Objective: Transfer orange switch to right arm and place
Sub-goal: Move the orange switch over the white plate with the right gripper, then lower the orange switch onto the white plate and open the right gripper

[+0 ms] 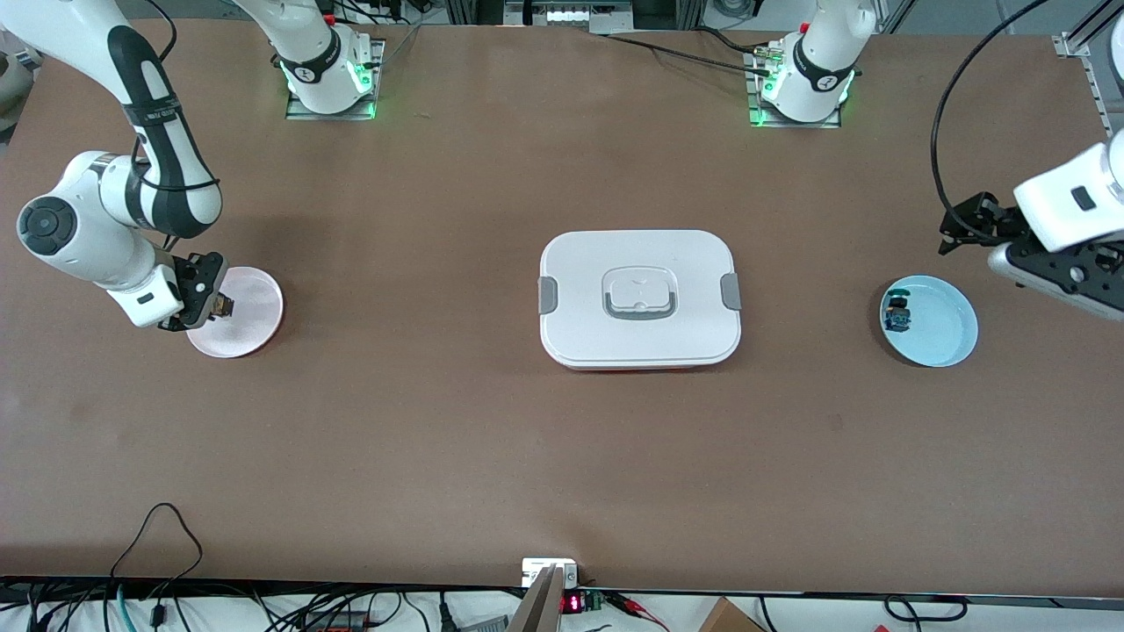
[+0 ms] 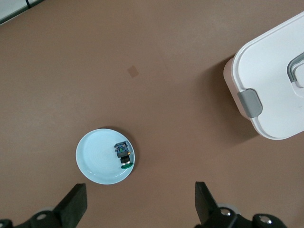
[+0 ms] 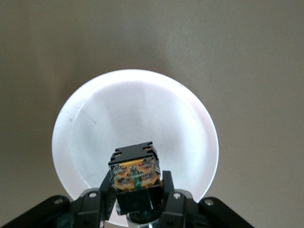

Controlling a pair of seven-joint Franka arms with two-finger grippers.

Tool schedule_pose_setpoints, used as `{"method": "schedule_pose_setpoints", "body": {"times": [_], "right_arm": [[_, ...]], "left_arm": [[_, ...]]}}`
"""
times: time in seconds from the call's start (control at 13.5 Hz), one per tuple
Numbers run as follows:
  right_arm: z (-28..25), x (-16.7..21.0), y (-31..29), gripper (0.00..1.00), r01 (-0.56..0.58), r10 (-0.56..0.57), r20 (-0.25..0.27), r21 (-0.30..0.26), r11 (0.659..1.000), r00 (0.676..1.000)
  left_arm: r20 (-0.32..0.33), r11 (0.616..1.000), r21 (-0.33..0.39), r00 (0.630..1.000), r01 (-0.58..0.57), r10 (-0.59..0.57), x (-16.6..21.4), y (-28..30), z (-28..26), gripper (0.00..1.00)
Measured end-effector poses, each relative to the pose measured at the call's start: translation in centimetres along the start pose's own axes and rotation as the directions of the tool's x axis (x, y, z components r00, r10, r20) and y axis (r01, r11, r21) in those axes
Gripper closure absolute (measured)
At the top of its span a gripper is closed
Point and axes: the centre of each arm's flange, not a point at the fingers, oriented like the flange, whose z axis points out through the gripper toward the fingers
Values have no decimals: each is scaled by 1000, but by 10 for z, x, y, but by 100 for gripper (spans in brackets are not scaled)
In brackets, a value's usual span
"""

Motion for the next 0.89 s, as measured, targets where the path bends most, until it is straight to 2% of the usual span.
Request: {"method": "schedule_pose_setpoints", "body": {"times": [0.15, 0.37, 0.89], "right_arm": [[12, 1, -5, 58, 4, -4, 0, 3, 1000, 1000], [22, 1, -8, 58, 6, -6, 1, 3, 1000, 1000], [46, 2, -19, 58, 9, -9, 1, 2, 1000, 1000]], "left_arm": [[5, 997, 4, 997, 82, -82, -19, 7, 10, 0], [17, 983, 5, 982, 186, -186, -28, 11, 21, 0], [28, 969, 3, 969, 246, -246, -31, 4, 27, 0]]}}
